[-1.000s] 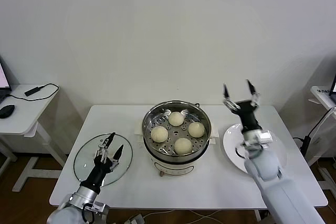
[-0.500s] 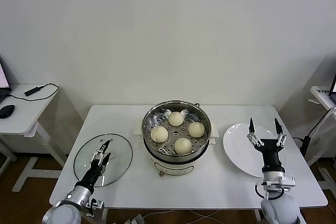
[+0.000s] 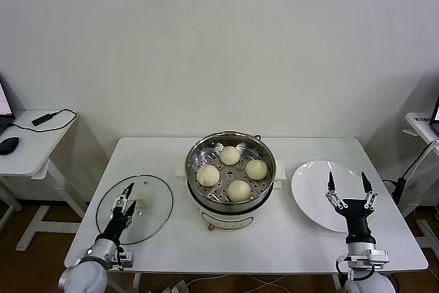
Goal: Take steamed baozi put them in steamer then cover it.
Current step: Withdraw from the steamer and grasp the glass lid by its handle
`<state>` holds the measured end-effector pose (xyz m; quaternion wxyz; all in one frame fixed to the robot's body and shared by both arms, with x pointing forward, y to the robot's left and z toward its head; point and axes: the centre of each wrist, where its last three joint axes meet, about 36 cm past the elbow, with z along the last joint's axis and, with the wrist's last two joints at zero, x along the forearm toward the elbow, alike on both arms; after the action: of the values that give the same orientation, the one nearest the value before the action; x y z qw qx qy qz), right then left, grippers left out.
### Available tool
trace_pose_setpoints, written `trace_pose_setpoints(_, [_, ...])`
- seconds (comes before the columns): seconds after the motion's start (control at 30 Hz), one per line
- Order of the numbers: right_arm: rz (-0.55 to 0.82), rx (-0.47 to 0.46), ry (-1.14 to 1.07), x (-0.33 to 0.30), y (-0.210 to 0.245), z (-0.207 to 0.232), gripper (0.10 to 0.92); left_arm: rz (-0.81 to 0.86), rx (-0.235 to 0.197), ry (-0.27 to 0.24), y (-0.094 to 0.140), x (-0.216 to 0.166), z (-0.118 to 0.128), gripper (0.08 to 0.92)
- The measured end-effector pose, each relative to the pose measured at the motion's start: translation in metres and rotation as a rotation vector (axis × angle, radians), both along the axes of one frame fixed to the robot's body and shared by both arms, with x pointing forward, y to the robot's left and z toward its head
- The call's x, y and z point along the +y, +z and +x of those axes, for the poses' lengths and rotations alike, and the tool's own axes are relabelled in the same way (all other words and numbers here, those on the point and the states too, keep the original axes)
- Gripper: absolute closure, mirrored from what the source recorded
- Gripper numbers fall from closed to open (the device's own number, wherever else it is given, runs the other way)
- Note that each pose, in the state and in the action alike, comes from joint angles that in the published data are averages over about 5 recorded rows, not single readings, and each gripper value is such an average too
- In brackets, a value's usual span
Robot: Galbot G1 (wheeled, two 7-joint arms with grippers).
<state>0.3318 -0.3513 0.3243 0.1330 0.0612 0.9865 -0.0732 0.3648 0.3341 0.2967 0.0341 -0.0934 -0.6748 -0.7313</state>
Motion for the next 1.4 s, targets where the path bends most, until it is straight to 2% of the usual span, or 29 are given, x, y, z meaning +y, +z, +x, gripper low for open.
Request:
trace_pose_setpoints(0.5, [-0.013, 0.003, -0.006, -0.004, -0.002, -0.008, 0.2, -0.089, -0.019, 0.051, -0.011, -0.006, 0.023, 0.193])
trace_pose_setpoints(0.93, [-0.016, -0.018, -0.006, -0.002, 0.006, -0.002, 0.2, -0.107, 0.005, 0.074, -0.022, -0.005, 0.026, 0.545])
trace_pose_setpoints(1.2, [-0.019, -0.027, 0.002, 0.002, 0.009, 0.0, 0.2, -0.127, -0.004, 0.079, -0.023, -0.004, 0.025, 0.775])
trace_pose_setpoints(1.3, [-0.018, -0.028, 0.003, 0.003, 0.009, 0.0, 0.2, -0.133, -0.015, 0.08, -0.02, -0.001, 0.024, 0.814])
trace_pose_setpoints(1.4, [-0.018, -0.028, 0.006, 0.005, 0.009, 0.0, 0.2, -0.133, -0.033, 0.079, -0.014, 0.003, 0.023, 0.814])
